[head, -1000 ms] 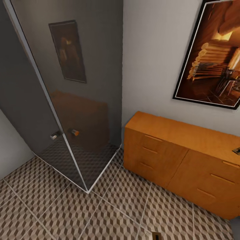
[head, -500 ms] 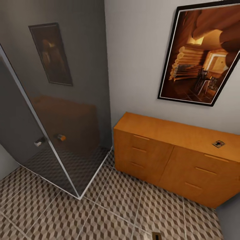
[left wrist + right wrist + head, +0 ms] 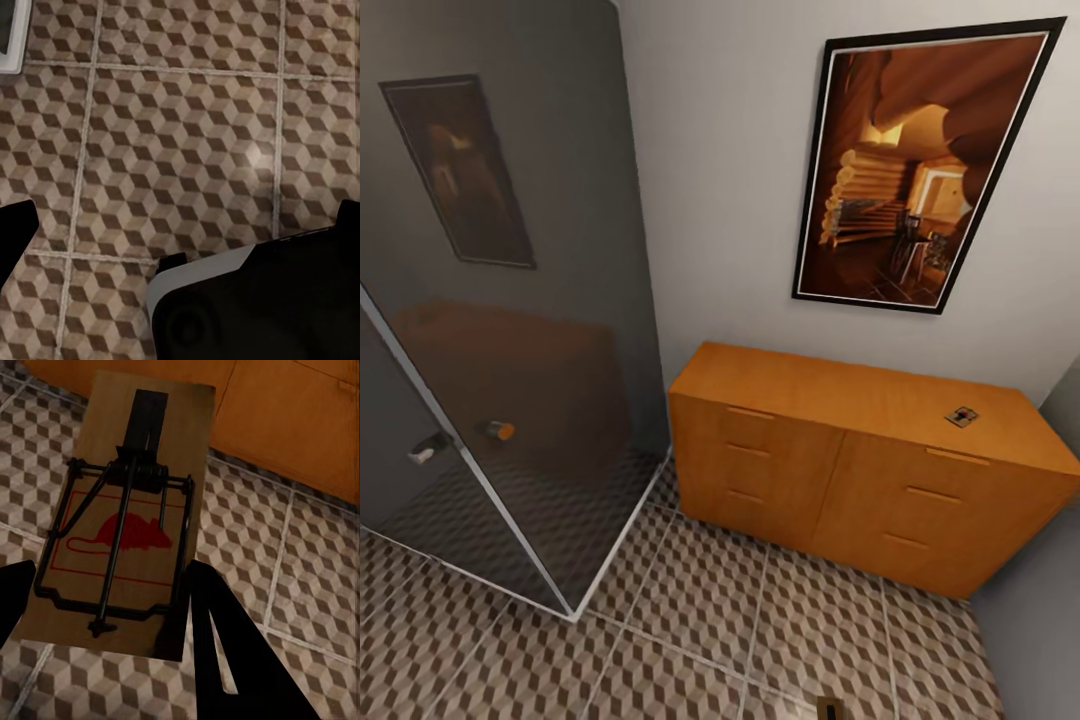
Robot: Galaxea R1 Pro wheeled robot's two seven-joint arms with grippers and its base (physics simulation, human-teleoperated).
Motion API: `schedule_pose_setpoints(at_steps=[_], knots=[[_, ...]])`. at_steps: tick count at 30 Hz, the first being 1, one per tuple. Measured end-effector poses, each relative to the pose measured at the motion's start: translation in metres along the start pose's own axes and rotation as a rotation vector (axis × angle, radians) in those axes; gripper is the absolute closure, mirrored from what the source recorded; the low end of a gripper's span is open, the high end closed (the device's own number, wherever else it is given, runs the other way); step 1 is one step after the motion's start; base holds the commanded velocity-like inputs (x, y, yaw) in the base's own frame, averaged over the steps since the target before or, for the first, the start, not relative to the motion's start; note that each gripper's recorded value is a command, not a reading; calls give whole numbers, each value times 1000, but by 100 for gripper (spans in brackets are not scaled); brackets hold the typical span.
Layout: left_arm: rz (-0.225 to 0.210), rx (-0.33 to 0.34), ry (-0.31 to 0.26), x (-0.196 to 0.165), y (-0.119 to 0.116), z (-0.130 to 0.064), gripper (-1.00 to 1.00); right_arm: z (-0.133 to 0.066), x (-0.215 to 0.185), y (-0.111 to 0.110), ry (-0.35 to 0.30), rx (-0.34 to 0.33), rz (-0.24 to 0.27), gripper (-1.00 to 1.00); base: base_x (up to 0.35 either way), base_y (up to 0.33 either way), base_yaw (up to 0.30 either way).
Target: Take the four mousetraps from the cabinet in the bathroom and place them on the bathroom floor. Make sure all four end up on the same floor surface, and ensure that at least two of them are either under or directly next to the same bathroom sink.
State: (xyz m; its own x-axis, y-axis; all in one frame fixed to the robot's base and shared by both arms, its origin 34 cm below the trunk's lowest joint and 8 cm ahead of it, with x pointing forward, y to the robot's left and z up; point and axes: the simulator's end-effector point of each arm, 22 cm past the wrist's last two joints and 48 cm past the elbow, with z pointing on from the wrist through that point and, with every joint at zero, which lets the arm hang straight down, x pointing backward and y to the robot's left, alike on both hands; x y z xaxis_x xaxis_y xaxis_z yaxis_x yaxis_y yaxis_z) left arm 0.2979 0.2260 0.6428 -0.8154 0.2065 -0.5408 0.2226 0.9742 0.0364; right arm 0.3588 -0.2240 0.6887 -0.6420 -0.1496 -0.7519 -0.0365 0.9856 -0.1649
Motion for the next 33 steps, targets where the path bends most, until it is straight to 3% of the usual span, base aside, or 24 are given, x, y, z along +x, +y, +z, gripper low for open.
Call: schedule_pose_setpoints(at_steps=[33], knots=[[4,-8,-37,-15,3,1,-100,3,-14,-2,-36,6,3,100,0,0,-216]])
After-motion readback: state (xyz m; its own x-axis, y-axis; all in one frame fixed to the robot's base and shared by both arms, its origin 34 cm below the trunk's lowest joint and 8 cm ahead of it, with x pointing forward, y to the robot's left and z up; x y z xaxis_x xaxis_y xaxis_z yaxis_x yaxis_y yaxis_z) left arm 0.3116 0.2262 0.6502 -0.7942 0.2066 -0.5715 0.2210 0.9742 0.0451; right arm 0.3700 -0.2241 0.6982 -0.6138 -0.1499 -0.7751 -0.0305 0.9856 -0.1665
